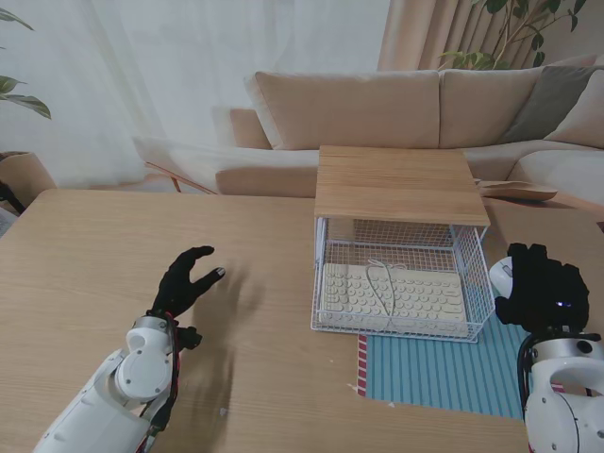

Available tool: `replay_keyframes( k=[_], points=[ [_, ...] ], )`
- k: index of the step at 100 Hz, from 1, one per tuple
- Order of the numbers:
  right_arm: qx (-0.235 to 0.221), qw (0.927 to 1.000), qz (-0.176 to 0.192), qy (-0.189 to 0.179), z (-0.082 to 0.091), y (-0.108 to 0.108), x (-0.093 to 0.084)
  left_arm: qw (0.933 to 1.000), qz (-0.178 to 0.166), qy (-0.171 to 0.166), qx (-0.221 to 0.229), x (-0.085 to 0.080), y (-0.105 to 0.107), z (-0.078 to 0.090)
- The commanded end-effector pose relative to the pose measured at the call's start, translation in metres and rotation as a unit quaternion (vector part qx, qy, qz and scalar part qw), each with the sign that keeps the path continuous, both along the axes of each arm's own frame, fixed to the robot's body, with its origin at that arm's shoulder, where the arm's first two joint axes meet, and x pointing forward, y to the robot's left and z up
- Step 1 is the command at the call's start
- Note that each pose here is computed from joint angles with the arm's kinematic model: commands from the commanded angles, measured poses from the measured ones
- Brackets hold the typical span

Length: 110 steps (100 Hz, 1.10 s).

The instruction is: Unroll the mouse pad and set up the keyboard and mouse from the tabletop organizer

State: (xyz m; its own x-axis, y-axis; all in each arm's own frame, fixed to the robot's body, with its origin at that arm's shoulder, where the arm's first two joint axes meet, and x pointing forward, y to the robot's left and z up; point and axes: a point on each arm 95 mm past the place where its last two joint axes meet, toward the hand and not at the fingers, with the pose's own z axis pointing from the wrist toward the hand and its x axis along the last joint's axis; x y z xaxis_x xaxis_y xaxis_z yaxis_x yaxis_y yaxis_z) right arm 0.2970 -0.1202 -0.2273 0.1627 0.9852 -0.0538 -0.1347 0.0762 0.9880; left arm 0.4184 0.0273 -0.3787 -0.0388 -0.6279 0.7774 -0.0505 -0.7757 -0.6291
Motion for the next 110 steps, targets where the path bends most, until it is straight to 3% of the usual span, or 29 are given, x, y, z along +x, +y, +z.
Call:
replay_keyframes(
  k=[1,59,110],
  points=[
    [0.006,0.9997,-0.014,0.021,-0.015,-0.004,-0.005,1.0000,0.002,0.000,0.000,0.001,0.001,0.001],
    [0.020,0.9944,-0.099,0.033,-0.054,-0.018,-0.022,0.9999,0.011,-0.004,0.001,0.003,0.006,0.003],
    [0.036,0.9822,-0.149,0.108,-0.102,-0.013,-0.021,1.0000,0.007,-0.006,0.000,0.003,0.005,0.002]
  ],
)
